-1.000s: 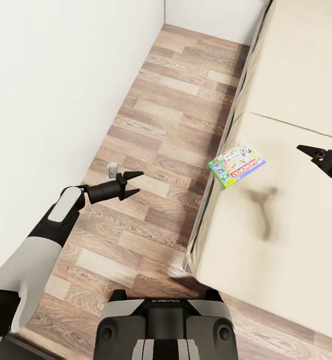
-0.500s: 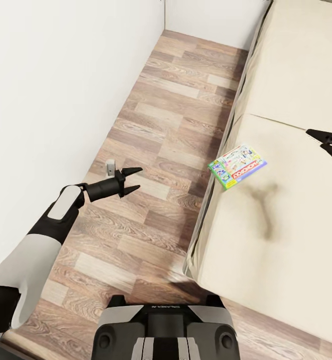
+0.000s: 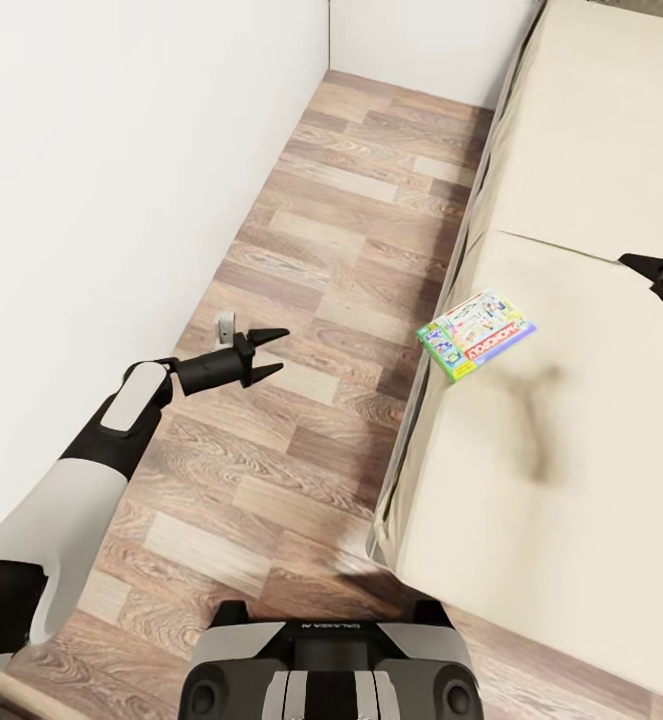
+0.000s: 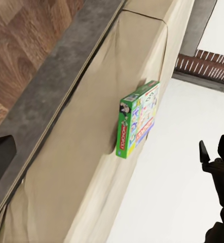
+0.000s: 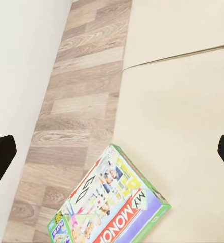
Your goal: Put all the toys in the child's room - the three board games (two on the bed and one on the table), the two jigsaw puzzles on the table, and the tennis ball on the table - inside the toy box on the table in the child's room.
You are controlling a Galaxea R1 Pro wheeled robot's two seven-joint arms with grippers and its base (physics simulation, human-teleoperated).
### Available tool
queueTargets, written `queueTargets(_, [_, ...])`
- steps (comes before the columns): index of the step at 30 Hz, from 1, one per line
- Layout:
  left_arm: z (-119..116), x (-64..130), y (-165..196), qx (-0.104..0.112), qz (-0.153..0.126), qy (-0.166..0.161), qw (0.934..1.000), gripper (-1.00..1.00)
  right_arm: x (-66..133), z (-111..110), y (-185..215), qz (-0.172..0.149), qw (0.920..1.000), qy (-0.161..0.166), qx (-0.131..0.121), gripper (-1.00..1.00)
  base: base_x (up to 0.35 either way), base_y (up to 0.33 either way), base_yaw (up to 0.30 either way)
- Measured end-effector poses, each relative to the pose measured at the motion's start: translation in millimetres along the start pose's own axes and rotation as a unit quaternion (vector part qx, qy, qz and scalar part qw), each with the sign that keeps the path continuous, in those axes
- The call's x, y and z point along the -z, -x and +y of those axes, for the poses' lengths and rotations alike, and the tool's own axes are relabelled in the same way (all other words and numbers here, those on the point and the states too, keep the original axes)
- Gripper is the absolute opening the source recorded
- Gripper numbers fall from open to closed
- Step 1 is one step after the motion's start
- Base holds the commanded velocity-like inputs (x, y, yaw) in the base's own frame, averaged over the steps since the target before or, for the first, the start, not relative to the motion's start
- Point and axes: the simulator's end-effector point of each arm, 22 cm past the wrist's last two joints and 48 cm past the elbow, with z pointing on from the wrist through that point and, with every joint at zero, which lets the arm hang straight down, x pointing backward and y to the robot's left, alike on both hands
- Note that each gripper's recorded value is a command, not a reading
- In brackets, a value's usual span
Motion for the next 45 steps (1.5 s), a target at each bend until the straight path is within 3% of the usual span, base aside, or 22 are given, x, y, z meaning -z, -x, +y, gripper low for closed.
queueTargets(11, [-9,-23.6,6,-0.004,0.004,-0.012,0.9999,1.0,-2.8,-4,6,-0.017,0.9998,-0.004,0.004,1.0,0.0,0.0,0.0])
queueTargets(16, [-3,-34.1,3,-0.007,0.01,-0.006,0.9999,1.0,-4.4,-6,5,-0.021,0.9998,-0.003,0.005,1.0,0.0,0.0,0.0])
queueTargets(32, [6,-43.7,-7,-0.015,0.007,-0.019,0.9997,1.0,-4.3,-8,4,-0.033,0.9994,0.001,0.006,1.0,0.0,0.0,0.0])
queueTargets(45, [17,-42.1,1,-0.034,-0.045,-0.02,0.9982,1.0,-1.5,-7,5,-0.034,0.9994,0.001,0.006,1.0,0.0,0.0,-0.021])
